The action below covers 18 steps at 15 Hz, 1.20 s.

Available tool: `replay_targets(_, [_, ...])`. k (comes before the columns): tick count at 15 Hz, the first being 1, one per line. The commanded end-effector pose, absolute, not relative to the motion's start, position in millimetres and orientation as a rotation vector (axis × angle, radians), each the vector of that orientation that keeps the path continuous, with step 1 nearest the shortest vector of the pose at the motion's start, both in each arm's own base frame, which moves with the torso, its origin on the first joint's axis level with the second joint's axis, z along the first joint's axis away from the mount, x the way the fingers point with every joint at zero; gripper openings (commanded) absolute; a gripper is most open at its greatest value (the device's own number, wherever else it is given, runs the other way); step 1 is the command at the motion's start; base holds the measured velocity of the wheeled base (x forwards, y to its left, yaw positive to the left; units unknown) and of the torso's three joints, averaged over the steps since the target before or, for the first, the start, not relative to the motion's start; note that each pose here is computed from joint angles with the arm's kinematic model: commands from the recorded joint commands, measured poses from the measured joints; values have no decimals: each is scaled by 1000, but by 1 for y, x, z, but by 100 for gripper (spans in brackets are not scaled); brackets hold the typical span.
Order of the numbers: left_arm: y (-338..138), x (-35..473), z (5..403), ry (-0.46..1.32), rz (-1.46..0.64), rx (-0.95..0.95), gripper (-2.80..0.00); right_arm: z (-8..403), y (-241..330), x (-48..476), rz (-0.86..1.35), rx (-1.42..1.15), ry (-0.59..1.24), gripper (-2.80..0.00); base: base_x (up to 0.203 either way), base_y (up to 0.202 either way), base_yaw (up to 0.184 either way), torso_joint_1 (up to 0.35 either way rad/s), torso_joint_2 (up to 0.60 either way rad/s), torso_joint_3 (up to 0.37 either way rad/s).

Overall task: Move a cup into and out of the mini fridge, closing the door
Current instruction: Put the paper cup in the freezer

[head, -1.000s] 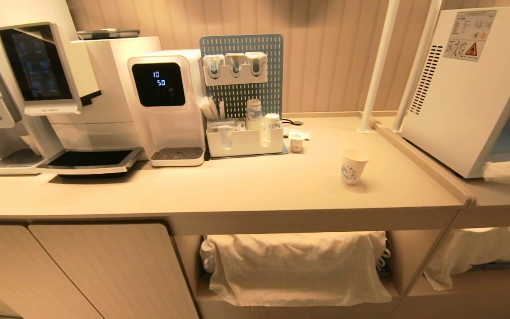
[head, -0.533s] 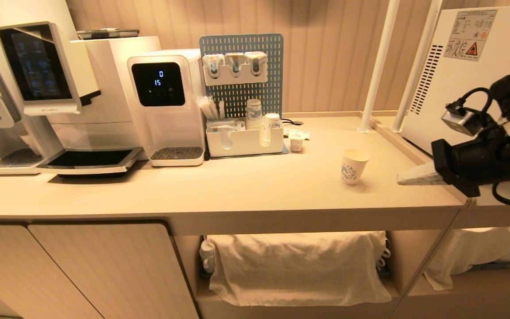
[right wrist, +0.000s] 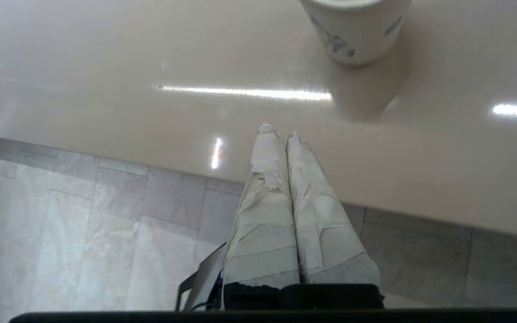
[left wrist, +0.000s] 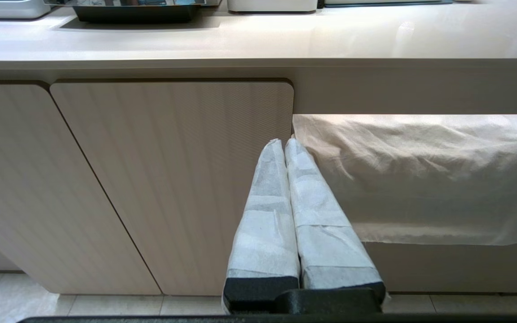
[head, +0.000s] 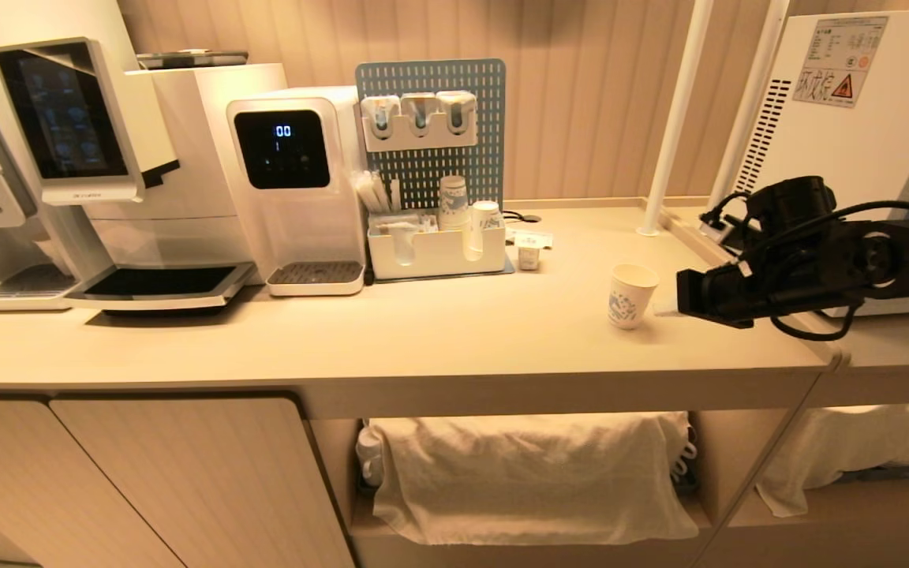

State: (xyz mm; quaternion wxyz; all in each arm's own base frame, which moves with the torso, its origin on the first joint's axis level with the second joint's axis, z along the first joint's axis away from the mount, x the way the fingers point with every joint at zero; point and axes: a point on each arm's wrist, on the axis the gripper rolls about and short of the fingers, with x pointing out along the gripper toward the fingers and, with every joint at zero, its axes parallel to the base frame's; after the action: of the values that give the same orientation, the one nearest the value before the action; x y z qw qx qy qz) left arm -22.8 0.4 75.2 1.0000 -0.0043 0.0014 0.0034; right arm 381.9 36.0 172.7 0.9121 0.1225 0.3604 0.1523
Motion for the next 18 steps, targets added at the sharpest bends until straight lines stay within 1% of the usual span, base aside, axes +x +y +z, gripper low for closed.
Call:
replay_targets(1, [0,-23,75,5,8,-9,-280,156,37,396,333,188,725,-280,0,0,0,0,0,0])
replay_targets(3, [0,-23,75,5,8,-9,-280,151,37,399,350,134,677,-280,0,0,0,0,0,0])
replay_targets(5, [0,-23,75,5,8,-9,-280,136,38,405,346,130,696,-280,0,0,0,0,0,0])
replay_targets(9, [0,-23,75,5,8,-9,-280,116,41,410,169,47,700,-280,0,0,0,0,0,0])
replay_targets(13, [0,-23,75,6,8,-9,-280,120,42,411,156,-6,651,-280,0,0,0,0,0,0])
replay_targets(18, [0,-23,75,5,8,-9,-280,122,50,412,177,-15,601,-280,0,0,0,0,0,0])
